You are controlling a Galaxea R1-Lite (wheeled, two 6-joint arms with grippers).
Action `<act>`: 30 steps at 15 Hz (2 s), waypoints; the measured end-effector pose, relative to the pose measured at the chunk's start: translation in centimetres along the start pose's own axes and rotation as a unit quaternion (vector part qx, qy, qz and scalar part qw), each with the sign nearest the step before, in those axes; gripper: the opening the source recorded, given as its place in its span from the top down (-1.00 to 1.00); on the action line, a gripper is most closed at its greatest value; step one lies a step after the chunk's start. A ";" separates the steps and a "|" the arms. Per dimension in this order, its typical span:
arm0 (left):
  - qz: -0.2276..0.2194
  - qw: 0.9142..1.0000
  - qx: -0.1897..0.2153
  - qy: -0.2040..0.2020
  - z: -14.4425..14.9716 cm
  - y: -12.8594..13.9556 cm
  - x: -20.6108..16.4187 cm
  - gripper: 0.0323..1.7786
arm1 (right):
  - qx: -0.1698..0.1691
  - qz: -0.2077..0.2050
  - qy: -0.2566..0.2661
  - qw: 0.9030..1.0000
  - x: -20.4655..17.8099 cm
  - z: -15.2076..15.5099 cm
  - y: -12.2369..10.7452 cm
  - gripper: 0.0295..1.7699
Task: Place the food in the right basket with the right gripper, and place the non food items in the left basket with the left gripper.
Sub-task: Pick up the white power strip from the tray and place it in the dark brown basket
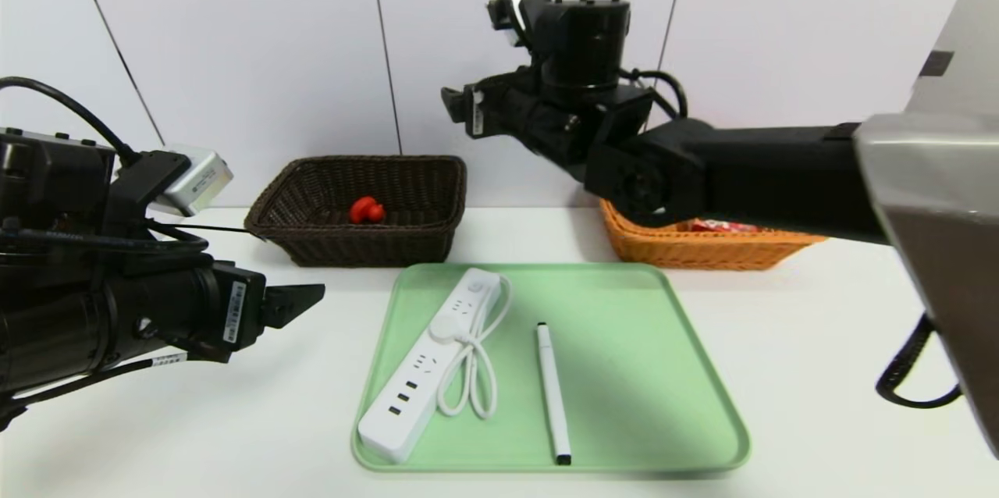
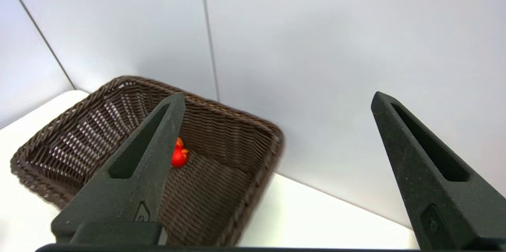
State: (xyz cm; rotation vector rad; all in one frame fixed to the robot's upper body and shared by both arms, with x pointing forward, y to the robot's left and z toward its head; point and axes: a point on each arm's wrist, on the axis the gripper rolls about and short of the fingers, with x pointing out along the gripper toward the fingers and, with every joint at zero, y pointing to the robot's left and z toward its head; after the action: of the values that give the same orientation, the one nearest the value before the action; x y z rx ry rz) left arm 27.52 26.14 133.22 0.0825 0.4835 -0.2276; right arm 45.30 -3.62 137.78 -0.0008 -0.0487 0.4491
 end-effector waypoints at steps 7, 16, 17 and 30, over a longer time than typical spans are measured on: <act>-0.025 0.999 0.008 -0.030 1.5 -1.0 -1.0 -0.90 | -0.002 -0.086 0.177 0.980 -10.4 6.5 -5.3 -0.89; -0.069 0.997 0.029 -0.036 2.0 -2.6 -2.0 -0.90 | 0.040 -0.015 0.373 0.927 -21.3 6.5 -13.4 -0.91; -0.073 0.996 0.029 -0.038 2.1 -2.7 -2.0 -0.90 | 0.057 0.011 0.378 0.924 -21.9 6.0 -13.6 -0.91; -0.091 0.995 0.003 0.048 2.5 -7.4 -1.6 -0.90 | 0.014 -0.227 0.373 0.900 -32.4 1.3 -15.3 -0.91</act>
State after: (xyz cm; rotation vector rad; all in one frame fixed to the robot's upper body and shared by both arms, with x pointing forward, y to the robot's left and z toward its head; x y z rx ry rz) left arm 25.55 18.97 136.01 0.0557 0.5875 -0.4057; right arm 22.70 -31.52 137.78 -0.1303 0.7039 -0.0425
